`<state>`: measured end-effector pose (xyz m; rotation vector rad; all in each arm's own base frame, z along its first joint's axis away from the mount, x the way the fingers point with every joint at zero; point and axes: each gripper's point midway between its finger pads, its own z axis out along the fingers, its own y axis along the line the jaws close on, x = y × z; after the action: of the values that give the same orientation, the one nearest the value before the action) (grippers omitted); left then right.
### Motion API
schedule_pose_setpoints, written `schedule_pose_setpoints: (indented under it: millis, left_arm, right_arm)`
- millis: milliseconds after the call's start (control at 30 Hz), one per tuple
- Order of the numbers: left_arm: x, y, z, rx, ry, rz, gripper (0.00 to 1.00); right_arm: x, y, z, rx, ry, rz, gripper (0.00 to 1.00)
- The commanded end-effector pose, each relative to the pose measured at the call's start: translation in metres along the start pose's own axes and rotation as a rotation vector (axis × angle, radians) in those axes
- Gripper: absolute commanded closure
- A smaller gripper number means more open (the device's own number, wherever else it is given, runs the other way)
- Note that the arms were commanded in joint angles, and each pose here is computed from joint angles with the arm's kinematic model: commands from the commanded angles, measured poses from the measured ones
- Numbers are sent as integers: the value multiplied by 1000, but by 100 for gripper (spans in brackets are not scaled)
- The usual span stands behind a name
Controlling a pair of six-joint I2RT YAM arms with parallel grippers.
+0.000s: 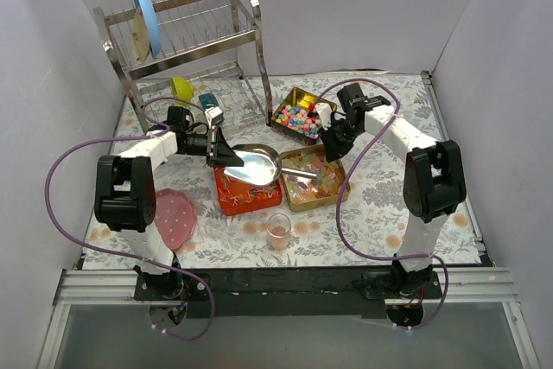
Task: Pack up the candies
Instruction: Move the storage box to the center of the board.
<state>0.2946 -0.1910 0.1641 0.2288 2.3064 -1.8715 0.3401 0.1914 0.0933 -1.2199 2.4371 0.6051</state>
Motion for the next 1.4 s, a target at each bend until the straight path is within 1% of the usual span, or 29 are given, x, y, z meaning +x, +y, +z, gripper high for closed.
schedule_pose_setpoints:
  millis: [0,167,200,267,367,600,667,867,1000,1067,1100,1167,1200,1233,1267,1300,1333,1367]
  left_arm:
    - [-4,-21,-5,22,-9,66,100]
    - [-7,-21,-7,3,-14,74,100]
    - [-8,-21,-7,2,-14,73,100]
    - [-8,-18,-7,-2,-14,71,100]
    - [-9,-16,-6,-4,-14,68,100]
    - [-15,-16,-6,-3,-16,83,100]
    - [-14,-15,-6,-2,-13,76,100]
    - [-14,-14,-5,5,-11,76,100]
    - [-14,-13,-5,8,-10,76,100]
    - [-14,-12,-5,11,-11,76,100]
    - [-14,-12,-5,11,-10,79,100]
    - [-15,-12,-5,14,-12,80,100]
    - [-15,-12,-5,15,-11,82,100]
    - [-16,-12,-5,14,-13,82,100]
    - [-15,-14,-5,16,-12,84,100]
    - [-15,-15,-6,17,-14,88,100]
    - [-15,-17,-6,19,-13,89,100]
    - [-14,-17,-6,17,-11,90,100]
  right_arm:
    - [-7,-10,2,38,-13,-21,90]
    - [15,-23,13,82,67,-41,94]
    - [18,-24,13,84,82,-45,96]
    - [26,-31,10,109,117,-67,97]
    - [39,-42,5,135,148,-50,98]
    - [60,-83,-22,219,176,11,99]
    - [69,-88,-26,227,194,19,99]
    - [107,-109,-48,278,244,72,99]
    - [129,-132,-72,352,268,76,99]
    - [131,-139,-77,369,276,53,99]
    - [141,-149,-85,386,279,83,99]
    - [137,-154,-90,391,266,78,99]
    - [108,-158,-99,383,173,50,98]
    - [95,-148,-103,326,133,46,94]
    - [69,-144,-112,299,53,10,80]
    - [45,-136,-119,264,-17,-27,72]
    - [3,-128,-136,247,-149,-99,66]
    - [-15,-125,-141,248,-198,-140,57]
